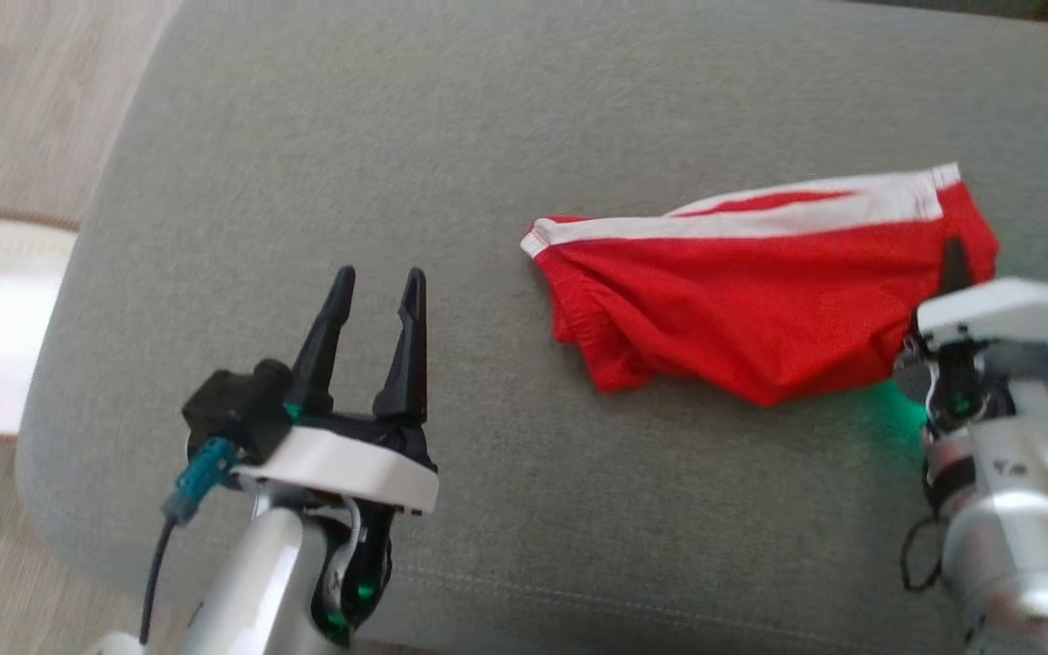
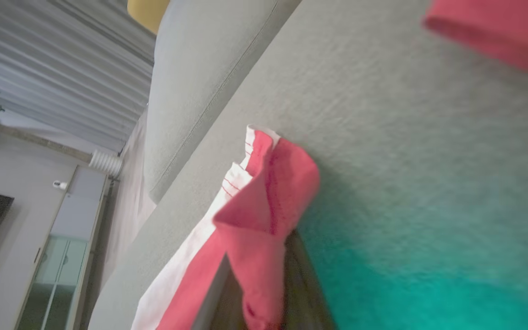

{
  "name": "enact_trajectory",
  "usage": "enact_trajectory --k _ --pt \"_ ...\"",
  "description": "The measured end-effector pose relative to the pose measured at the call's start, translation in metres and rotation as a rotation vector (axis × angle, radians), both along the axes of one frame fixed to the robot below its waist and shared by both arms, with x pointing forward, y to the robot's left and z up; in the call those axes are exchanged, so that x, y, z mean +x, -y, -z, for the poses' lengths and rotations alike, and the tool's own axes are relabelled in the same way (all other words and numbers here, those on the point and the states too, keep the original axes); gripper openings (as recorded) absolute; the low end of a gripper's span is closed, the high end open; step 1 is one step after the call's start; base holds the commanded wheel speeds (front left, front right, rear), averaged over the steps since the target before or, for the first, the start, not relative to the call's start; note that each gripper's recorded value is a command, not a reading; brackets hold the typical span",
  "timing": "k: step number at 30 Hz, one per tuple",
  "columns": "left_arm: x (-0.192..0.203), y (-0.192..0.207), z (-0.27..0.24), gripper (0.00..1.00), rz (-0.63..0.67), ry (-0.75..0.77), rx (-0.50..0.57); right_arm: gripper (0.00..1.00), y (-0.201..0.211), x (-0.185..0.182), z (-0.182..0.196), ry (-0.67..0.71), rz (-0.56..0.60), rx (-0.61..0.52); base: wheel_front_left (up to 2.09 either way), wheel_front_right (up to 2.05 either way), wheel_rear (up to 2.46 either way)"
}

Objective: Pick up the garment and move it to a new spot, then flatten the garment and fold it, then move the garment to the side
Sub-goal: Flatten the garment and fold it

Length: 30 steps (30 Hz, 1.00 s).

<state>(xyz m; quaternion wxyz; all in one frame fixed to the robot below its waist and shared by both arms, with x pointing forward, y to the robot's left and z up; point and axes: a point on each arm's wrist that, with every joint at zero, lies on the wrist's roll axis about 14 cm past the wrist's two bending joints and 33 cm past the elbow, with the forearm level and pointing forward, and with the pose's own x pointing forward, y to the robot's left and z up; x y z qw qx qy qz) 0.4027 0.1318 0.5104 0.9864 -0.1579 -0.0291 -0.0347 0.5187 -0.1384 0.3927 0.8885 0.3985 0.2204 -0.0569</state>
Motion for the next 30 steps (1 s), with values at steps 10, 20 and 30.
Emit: enact_trajectory --k 10,20,30 --pt "-0.021 0.018 -0.012 1.00 0.049 0.034 0.002 0.00 0.059 -0.075 0.007 0.036 0.243 0.063 0.00 0.00 0.00" --pt "-0.031 0.015 -0.010 1.00 0.039 0.031 0.010 0.00 0.042 -0.078 -0.007 0.089 0.198 0.093 0.00 0.00 0.00" --pt "-0.044 0.000 -0.015 1.00 -0.007 0.045 0.023 0.00 -0.013 -0.054 -0.059 0.250 0.066 0.170 0.00 0.00 0.00"
